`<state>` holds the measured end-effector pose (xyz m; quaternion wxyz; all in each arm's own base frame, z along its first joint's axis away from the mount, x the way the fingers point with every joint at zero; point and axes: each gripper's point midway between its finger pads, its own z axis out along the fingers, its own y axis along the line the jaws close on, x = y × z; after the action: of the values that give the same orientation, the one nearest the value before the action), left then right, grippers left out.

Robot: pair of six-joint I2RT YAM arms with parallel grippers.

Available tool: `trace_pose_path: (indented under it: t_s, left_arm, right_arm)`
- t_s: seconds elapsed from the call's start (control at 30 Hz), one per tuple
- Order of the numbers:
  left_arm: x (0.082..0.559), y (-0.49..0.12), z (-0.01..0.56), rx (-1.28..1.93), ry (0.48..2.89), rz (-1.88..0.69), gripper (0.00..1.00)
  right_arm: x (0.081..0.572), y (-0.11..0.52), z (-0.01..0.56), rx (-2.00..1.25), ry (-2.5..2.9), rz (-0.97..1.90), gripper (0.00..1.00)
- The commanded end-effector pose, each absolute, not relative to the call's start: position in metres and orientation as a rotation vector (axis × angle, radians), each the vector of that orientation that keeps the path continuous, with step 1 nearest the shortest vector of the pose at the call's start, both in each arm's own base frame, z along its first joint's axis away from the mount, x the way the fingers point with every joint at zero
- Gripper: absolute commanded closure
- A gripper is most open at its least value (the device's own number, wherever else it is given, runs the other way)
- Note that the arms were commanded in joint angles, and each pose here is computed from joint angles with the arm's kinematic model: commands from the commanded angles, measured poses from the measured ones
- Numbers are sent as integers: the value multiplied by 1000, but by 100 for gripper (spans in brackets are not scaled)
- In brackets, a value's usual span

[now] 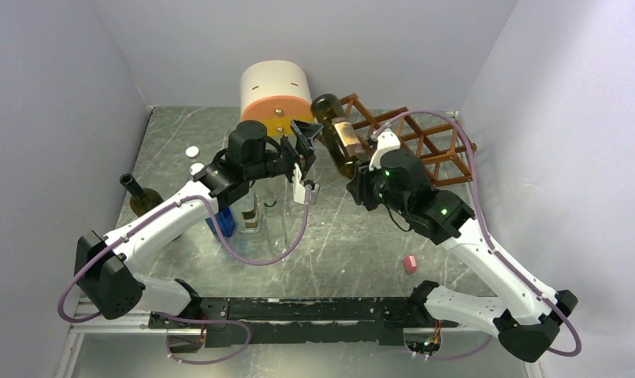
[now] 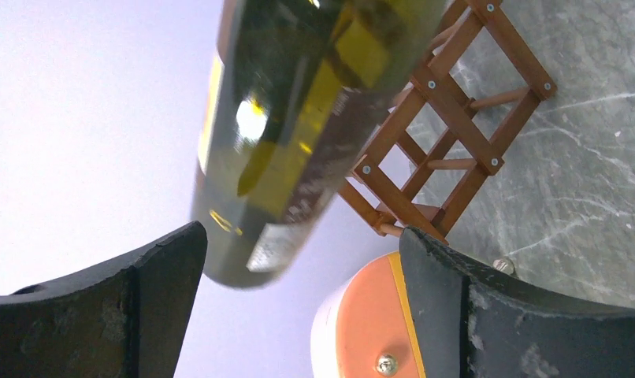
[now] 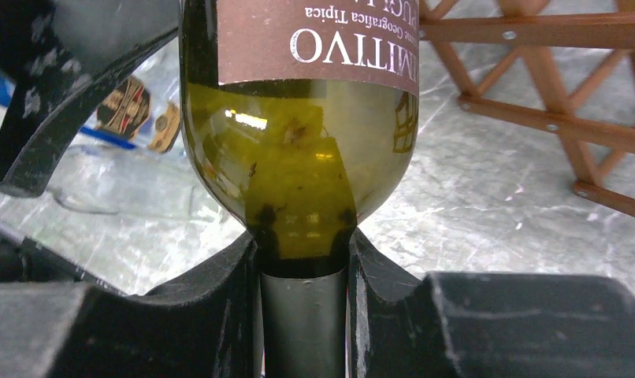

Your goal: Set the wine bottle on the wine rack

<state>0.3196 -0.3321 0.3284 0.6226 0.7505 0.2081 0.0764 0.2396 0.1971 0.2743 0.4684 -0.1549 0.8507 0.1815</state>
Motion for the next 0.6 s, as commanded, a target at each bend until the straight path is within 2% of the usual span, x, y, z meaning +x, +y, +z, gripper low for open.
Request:
trace_pose_path:
  t_s: [0.0,0.2,0.43,0.57]
  left_arm:
    - [313,-331,344,1647,495,142,5]
    - [305,-326,372,1483,623,1,5]
    - [322,-298,442,859,1120,-362,5]
    - [339,-279,430,546,1434,-463,5]
  right_arm:
    - [257,176,347,-144,1838,455,100]
    - [249,163,351,-73,1831,458,100]
    - [234,157,316,-42,1903,488,100]
    - [226,162,291,-92,1955,510,100]
